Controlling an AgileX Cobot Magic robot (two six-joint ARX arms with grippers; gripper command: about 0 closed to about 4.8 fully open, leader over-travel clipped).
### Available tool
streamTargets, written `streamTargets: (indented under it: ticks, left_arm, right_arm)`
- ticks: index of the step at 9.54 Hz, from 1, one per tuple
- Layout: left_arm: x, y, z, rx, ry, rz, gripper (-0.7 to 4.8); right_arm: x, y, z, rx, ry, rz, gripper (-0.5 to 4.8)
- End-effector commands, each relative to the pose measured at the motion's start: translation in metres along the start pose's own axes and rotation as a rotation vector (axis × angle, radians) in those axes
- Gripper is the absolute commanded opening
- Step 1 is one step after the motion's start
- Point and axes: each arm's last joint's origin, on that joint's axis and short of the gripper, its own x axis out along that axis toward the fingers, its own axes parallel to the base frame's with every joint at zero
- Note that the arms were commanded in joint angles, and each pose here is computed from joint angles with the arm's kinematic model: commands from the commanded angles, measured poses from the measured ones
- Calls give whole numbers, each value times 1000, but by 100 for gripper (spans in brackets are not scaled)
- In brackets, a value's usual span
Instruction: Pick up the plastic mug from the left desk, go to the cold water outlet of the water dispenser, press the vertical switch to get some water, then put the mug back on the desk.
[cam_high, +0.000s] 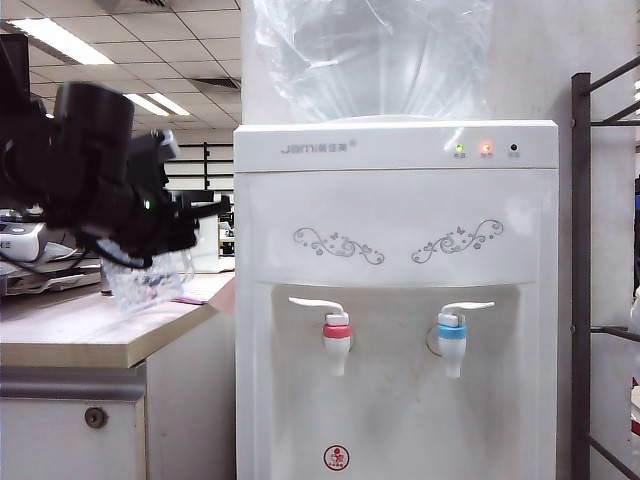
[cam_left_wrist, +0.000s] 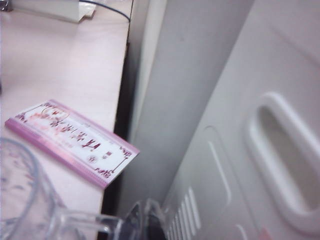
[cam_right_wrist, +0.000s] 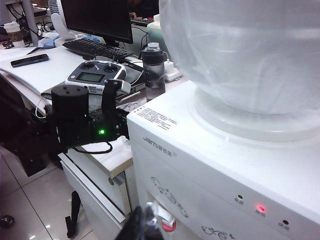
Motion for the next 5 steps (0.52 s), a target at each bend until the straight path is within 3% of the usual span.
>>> streamTargets:
  ticks: [1,2,5]
  left_arm:
    - [-15,-5,32,72,-6,-17,-6]
    - [-26,-11,50,121,-20,-131,-6]
    - [-62,-19,97,172,-58,-232,-7]
  right_arm:
    - [-1,0,3,-8,-18,0,-1]
    - [-1,0,3,-8,-20,0,-1]
    - [-1,0,3,-8,-20,0,-1]
